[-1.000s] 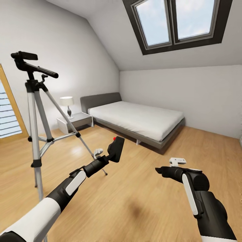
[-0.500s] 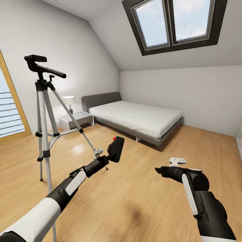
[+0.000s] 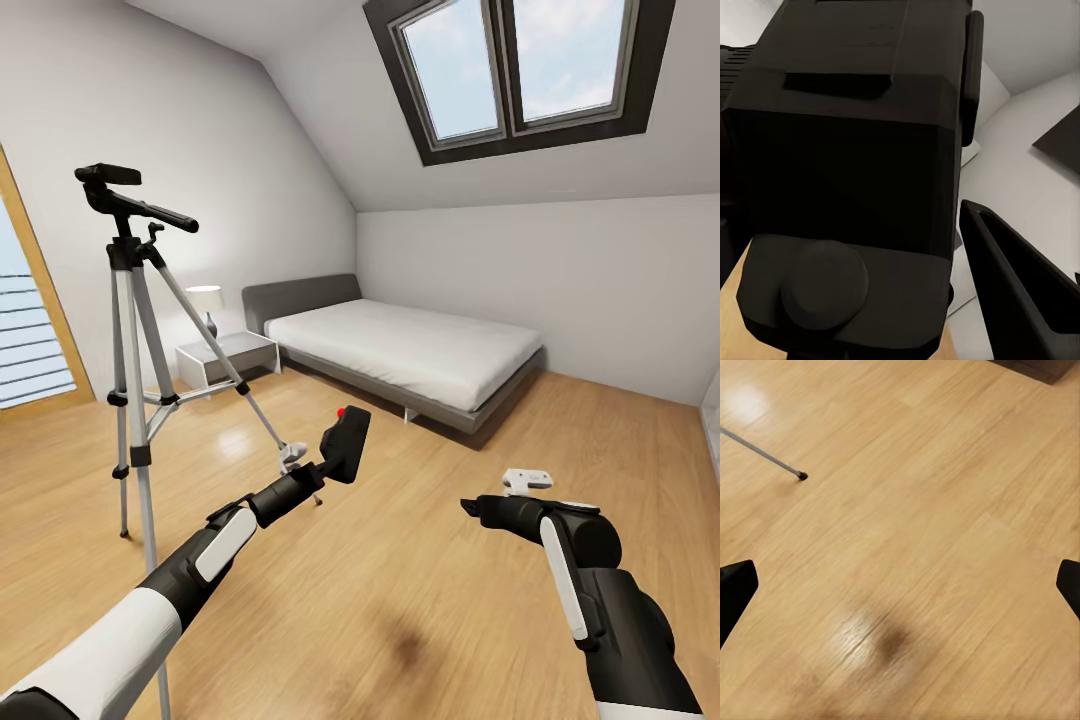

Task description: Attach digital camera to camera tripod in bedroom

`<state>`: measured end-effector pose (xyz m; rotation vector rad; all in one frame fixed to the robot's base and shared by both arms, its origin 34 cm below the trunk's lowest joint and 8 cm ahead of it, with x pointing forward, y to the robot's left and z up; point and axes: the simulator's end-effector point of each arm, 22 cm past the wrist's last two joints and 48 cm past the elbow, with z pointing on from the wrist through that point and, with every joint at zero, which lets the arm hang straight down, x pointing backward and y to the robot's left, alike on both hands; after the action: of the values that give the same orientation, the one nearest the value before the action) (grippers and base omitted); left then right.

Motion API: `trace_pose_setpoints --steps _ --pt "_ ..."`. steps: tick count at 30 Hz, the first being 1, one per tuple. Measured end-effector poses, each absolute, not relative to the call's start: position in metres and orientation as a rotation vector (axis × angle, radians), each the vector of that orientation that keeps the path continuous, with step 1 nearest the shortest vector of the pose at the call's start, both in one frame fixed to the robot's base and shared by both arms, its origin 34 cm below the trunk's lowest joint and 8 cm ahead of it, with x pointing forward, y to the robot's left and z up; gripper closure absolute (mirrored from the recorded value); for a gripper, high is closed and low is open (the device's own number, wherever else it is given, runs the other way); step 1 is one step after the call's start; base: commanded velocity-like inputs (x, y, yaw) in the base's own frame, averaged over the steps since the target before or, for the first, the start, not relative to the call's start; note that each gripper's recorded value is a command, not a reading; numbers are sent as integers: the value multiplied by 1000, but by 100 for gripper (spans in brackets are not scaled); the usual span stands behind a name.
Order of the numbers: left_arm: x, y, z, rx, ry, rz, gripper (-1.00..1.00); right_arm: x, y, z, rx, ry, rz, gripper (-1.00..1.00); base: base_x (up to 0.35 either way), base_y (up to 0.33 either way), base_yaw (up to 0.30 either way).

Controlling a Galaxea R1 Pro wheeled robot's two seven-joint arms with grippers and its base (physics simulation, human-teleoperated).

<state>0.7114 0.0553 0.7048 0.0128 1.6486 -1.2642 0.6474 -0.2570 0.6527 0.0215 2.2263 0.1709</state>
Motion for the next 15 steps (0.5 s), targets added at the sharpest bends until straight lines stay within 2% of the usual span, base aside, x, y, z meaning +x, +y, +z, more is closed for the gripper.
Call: trace_pose_setpoints --steps 15 --pt "717 56 727 10 1650 -1263 100 653 -260 675 25 2226 166 -100 0 0 0"
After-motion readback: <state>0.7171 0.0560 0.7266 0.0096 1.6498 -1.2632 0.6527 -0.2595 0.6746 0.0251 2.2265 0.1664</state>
